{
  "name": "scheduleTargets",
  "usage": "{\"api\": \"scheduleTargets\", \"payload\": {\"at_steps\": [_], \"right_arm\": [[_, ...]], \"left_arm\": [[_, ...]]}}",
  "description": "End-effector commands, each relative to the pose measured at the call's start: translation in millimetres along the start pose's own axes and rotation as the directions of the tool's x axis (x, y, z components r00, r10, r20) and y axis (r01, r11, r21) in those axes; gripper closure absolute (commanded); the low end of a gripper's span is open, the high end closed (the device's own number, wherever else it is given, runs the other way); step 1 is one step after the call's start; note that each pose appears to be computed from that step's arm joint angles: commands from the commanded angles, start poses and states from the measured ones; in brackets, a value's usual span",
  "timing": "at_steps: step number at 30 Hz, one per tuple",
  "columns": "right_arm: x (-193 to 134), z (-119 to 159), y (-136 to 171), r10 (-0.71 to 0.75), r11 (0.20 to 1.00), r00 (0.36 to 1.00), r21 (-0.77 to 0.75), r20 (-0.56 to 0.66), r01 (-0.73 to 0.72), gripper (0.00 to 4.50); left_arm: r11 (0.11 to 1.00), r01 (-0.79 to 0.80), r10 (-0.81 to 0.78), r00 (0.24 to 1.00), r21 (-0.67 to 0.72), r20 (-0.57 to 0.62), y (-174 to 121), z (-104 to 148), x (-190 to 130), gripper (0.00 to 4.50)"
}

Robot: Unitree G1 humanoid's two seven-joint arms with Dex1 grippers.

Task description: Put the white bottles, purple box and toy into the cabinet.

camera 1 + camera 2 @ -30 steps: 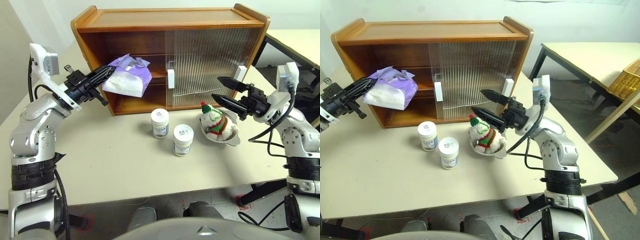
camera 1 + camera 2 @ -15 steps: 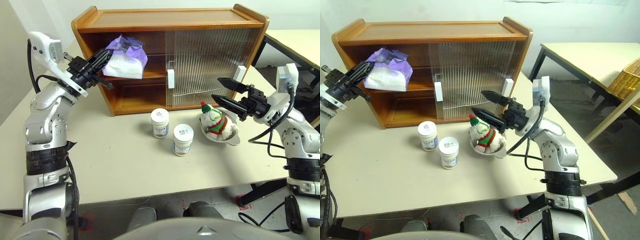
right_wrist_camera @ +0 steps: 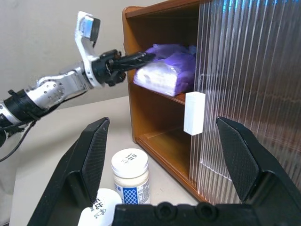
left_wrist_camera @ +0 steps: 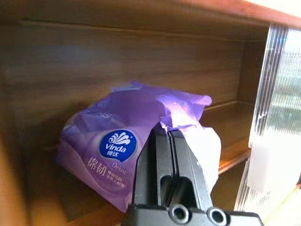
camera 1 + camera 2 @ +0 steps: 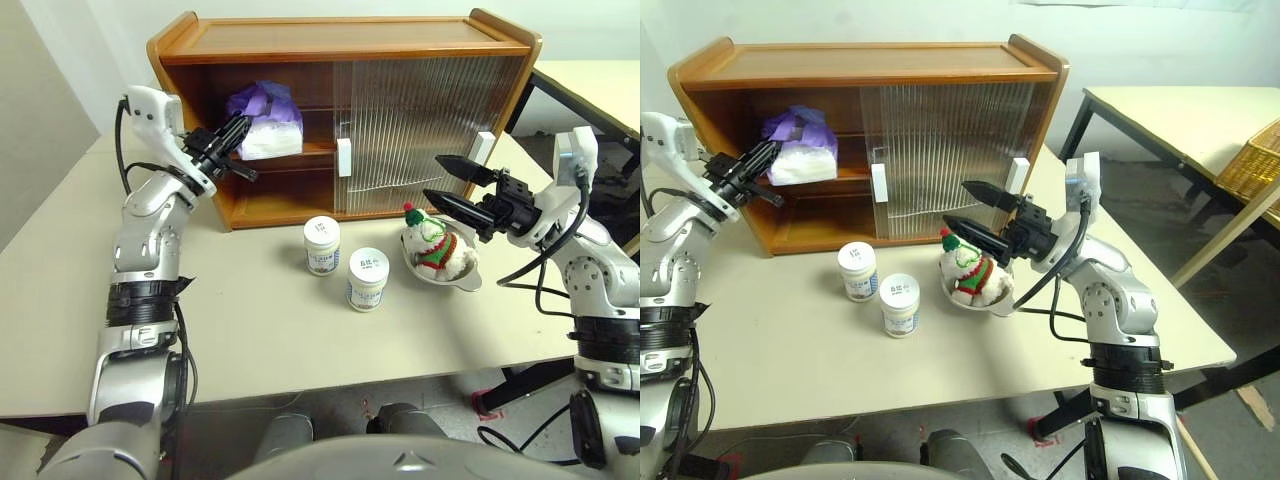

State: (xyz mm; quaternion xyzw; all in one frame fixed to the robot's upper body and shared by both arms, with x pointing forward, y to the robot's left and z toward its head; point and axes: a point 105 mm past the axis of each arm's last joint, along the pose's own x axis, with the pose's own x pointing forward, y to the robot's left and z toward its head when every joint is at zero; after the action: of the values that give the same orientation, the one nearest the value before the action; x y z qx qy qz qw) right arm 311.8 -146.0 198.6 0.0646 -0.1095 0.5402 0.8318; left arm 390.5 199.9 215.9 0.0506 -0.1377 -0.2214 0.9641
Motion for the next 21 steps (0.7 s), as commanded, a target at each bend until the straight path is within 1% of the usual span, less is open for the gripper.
{"api": "scheduleTargets", "payload": {"at_steps": [1,4,10,11,18,19,21], "right_arm": [[1,2,1,0.008,1.0,1.0,-0.011,-0.006,-0.008,0.0],[0,1,1,0.006,1.0,1.0,-0.009,-0.008,-0.006,0.0],[-1,0,2,0.007,1.0,1.0,-0.004,-0.012,-0.007,0.0],[-1,-1,2,0.007,1.0,1.0,-0.003,-0.012,-0.007,0.0],[-1,-3,3,0.015,1.0,1.0,0.005,-0.019,-0.015,0.0],[0,-3,3,0.016,1.0,1.0,0.006,-0.02,-0.016,0.0],[-1,-2,3,0.018,1.0,1.0,0.007,-0.022,-0.018,0.0]], "left_arm": [[1.0,-0.003,0.003,1.0,0.029,-0.008,1,-2,5,3.54],[0.999,-0.014,0.013,1.0,0.035,0.014,4,3,5,2.46],[0.999,-0.03,0.027,0.995,0.028,0.098,5,21,-2,0.28],[0.999,-0.035,0.032,0.994,0.026,0.109,5,24,-4,0.04],[0.999,-0.032,0.031,0.985,0.002,0.171,-1,42,-18,0.04],[1.0,-0.015,0.017,0.984,-0.01,0.175,-5,43,-20,0.04],[0.999,0.042,-0.038,0.989,-0.023,0.145,-17,40,-26,0.04]]}}
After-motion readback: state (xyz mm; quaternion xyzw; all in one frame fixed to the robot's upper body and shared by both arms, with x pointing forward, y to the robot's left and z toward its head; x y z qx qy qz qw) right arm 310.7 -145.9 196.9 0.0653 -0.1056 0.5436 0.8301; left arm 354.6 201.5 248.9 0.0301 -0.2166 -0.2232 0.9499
